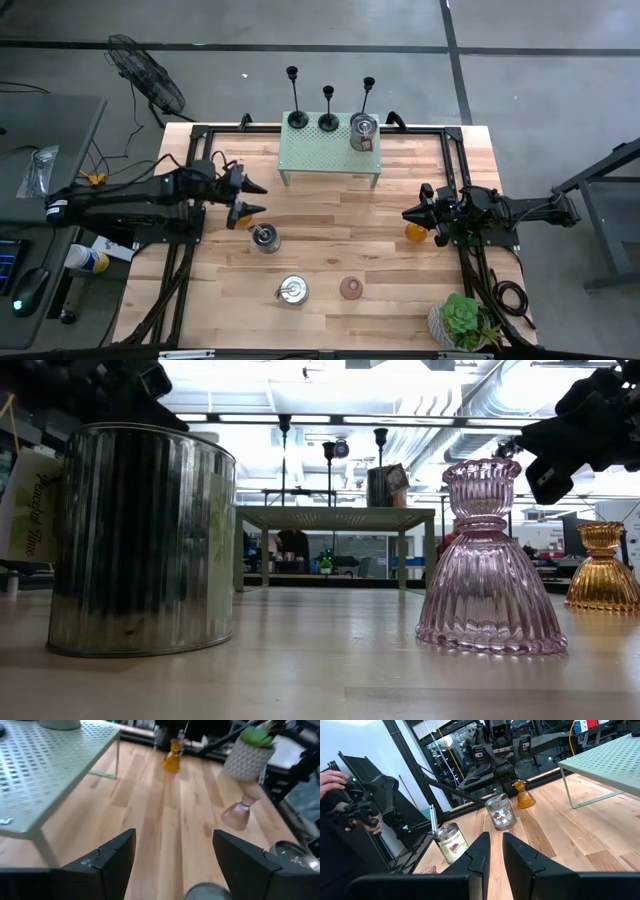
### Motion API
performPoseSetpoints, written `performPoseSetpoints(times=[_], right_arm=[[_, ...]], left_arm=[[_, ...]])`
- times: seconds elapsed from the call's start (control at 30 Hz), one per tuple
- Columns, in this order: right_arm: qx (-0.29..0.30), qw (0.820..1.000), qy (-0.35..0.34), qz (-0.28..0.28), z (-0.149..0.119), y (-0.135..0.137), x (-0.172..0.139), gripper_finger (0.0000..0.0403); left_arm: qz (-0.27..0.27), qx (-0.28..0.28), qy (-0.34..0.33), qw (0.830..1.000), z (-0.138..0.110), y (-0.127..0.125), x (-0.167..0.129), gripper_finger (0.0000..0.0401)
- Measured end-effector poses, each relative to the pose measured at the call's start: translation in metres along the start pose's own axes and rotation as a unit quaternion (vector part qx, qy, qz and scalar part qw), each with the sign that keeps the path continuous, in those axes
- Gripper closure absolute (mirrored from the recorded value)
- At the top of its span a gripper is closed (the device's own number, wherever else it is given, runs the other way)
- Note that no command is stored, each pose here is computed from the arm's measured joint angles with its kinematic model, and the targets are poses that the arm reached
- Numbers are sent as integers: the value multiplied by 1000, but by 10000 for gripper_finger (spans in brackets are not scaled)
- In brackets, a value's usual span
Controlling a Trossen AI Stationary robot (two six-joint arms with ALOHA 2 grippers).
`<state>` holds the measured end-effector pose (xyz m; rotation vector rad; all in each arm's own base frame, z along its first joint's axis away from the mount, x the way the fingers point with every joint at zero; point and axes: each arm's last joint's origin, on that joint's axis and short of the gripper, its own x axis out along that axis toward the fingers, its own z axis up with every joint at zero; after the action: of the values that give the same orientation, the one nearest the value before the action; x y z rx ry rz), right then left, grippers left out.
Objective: Pick & Place candle stick holders
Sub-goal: Put the top scented candle on the shelf
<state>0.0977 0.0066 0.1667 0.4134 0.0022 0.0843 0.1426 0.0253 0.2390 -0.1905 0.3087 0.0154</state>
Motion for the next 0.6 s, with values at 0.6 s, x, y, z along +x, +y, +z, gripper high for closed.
performPoseSetpoints(times=[0.6], right_arm=[[0, 1000, 0, 0, 0, 0, 0, 359]], left_arm=[[-24, -48, 69, 996, -3, -19, -12, 140]])
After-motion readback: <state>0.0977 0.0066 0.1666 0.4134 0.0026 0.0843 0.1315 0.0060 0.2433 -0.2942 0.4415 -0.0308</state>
